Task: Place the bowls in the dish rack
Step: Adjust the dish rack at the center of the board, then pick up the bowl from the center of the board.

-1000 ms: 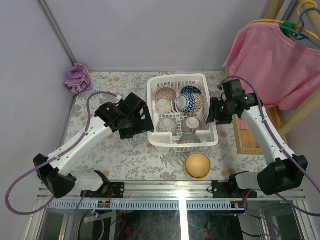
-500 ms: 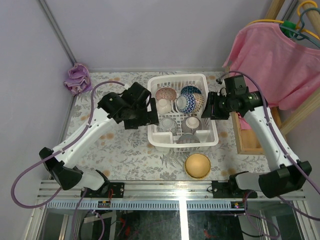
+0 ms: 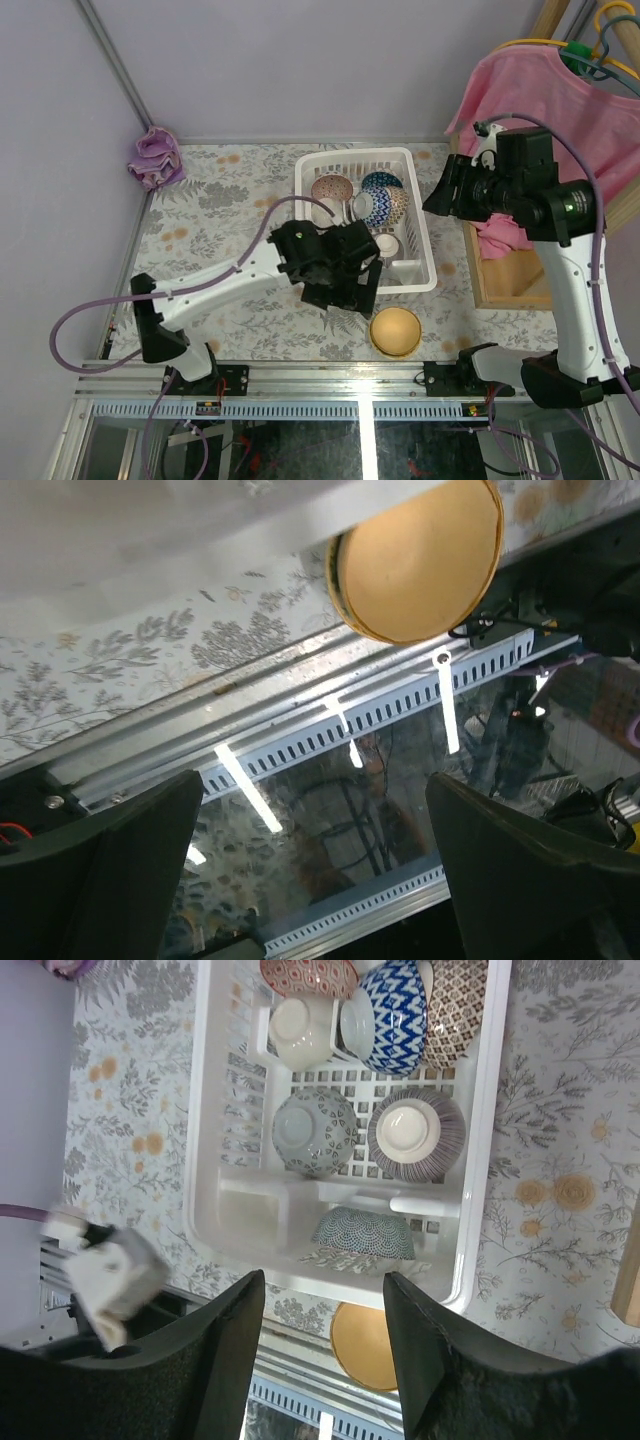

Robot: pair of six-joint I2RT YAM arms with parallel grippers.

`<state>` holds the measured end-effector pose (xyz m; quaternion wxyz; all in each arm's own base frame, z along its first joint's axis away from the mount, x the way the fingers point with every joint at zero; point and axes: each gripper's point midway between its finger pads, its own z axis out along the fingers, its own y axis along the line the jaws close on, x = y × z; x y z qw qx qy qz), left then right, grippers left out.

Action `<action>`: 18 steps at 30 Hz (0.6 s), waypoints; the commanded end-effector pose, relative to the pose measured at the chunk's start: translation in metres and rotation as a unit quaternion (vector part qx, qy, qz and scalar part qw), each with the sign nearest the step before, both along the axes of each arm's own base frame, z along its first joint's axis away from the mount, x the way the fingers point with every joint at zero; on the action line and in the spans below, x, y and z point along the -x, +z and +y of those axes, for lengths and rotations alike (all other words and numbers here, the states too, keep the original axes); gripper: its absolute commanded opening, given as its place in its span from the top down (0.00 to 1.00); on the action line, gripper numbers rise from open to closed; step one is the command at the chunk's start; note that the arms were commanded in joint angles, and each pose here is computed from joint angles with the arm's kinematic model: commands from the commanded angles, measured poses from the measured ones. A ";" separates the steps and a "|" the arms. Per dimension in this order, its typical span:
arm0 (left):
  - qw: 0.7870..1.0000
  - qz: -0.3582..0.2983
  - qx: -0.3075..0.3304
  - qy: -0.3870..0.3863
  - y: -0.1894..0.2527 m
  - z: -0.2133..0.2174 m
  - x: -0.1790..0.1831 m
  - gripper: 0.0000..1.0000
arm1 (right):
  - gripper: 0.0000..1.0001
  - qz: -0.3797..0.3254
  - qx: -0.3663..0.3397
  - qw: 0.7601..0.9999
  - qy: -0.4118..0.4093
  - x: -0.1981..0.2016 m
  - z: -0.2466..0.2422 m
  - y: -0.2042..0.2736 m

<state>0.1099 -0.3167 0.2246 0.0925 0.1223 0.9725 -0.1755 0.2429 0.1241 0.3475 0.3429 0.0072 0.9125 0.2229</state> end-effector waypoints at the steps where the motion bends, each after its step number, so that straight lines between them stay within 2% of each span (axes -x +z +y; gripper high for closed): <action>1: 0.999 0.045 0.006 -0.020 -0.008 -0.034 0.027 0.07 | 0.42 0.023 0.005 1.000 0.004 0.026 -0.006 0.010; 10: 0.997 0.076 -0.005 -0.017 -0.049 -0.090 0.050 0.12 | 0.41 0.005 0.014 0.999 0.028 0.046 -0.011 0.020; 18: 0.997 0.079 -0.022 0.002 -0.087 -0.108 0.051 0.20 | 0.39 -0.004 0.023 0.999 0.039 0.059 -0.016 0.022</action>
